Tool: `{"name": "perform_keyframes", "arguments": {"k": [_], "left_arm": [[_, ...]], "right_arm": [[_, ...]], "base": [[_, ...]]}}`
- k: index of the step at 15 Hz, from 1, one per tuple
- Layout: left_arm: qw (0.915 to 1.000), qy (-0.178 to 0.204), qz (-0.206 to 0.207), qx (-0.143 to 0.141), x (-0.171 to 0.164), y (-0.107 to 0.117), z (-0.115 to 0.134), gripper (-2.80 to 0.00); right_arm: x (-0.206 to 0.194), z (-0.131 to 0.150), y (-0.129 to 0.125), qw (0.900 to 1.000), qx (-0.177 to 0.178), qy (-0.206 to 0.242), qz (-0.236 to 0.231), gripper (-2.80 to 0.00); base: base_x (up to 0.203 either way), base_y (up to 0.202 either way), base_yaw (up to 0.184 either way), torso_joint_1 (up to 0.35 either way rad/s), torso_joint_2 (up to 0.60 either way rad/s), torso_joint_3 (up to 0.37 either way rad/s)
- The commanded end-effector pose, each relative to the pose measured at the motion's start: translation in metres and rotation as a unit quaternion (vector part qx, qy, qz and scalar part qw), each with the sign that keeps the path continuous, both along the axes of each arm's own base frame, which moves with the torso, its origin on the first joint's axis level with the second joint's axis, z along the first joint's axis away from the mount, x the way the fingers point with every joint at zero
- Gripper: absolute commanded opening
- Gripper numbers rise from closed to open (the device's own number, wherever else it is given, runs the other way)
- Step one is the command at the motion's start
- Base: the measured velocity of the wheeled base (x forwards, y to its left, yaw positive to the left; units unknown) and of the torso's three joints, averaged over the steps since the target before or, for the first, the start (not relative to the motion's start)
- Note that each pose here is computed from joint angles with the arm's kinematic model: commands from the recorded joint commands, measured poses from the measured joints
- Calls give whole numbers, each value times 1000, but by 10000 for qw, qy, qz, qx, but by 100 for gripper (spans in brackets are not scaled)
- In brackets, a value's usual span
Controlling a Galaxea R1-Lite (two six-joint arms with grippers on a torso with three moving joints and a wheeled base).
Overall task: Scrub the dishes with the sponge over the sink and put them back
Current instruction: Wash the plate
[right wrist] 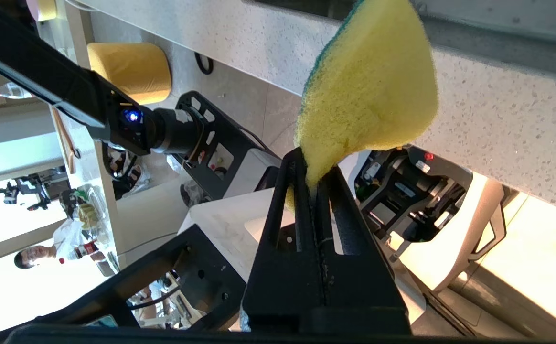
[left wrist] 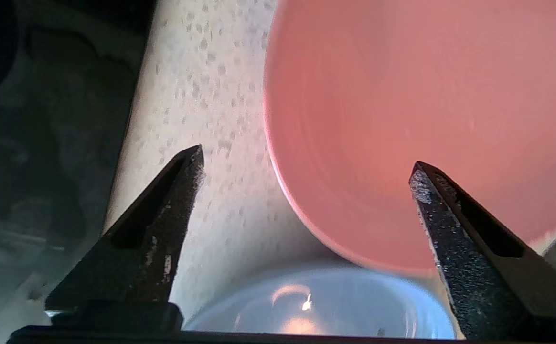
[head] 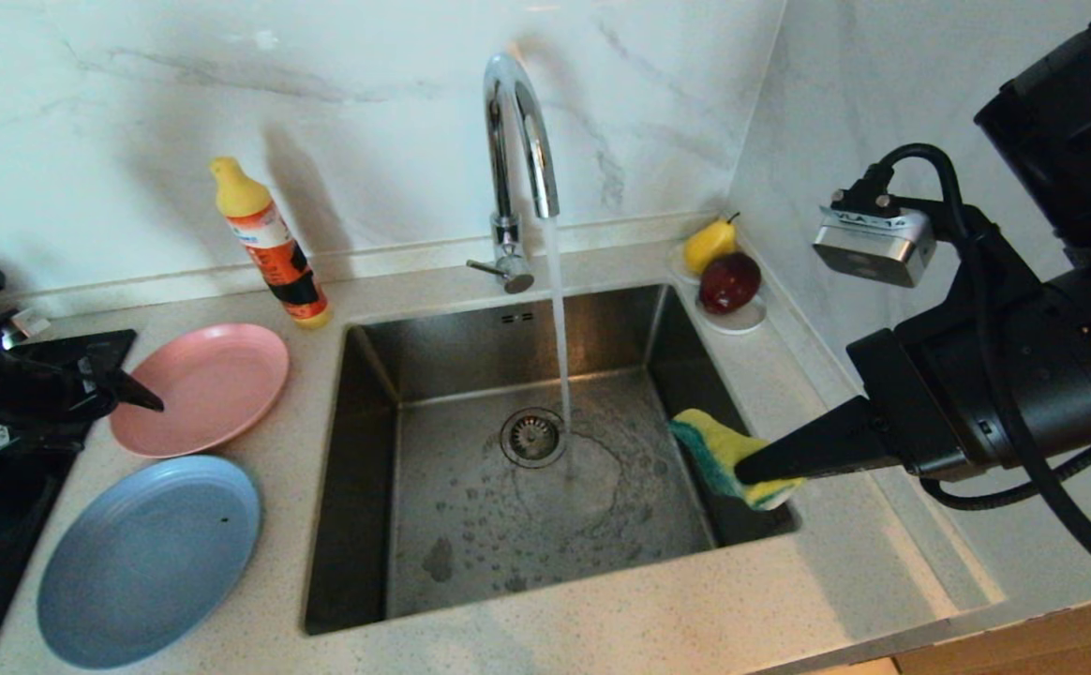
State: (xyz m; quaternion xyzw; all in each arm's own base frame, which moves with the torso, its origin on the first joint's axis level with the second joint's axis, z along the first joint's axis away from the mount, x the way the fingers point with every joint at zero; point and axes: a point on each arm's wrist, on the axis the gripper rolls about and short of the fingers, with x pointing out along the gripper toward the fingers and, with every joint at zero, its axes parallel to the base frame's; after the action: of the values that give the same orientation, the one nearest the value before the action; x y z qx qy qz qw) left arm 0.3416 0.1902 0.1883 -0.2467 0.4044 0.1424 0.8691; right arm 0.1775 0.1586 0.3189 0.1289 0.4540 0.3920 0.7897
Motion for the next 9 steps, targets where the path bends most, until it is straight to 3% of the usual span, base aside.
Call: {"name": "perform_keyframes", "arguments": {"k": [1, 3, 5, 9], "left_arm": [[9999, 21, 79, -98, 7, 4, -11, 0], [9996, -42, 190, -195, 11, 6, -15, 0], [9979, -350, 345, -424, 17, 8, -14, 0], [9945, -600, 291, -803, 20, 7, -10, 0]], "right_arm": [[1, -3, 1, 10000, -45, 64, 5, -280], [1, -4, 1, 10000, -50, 69, -2, -280], [2, -7, 1, 9999, -96, 116, -5, -280], [3, -7, 0, 9999, -103, 117, -23, -280]], "base": [[0, 0, 0, 0, 0, 0], [0, 0, 0, 0, 0, 0], [0, 0, 0, 0, 0, 0], [0, 0, 0, 0, 0, 0]]}}
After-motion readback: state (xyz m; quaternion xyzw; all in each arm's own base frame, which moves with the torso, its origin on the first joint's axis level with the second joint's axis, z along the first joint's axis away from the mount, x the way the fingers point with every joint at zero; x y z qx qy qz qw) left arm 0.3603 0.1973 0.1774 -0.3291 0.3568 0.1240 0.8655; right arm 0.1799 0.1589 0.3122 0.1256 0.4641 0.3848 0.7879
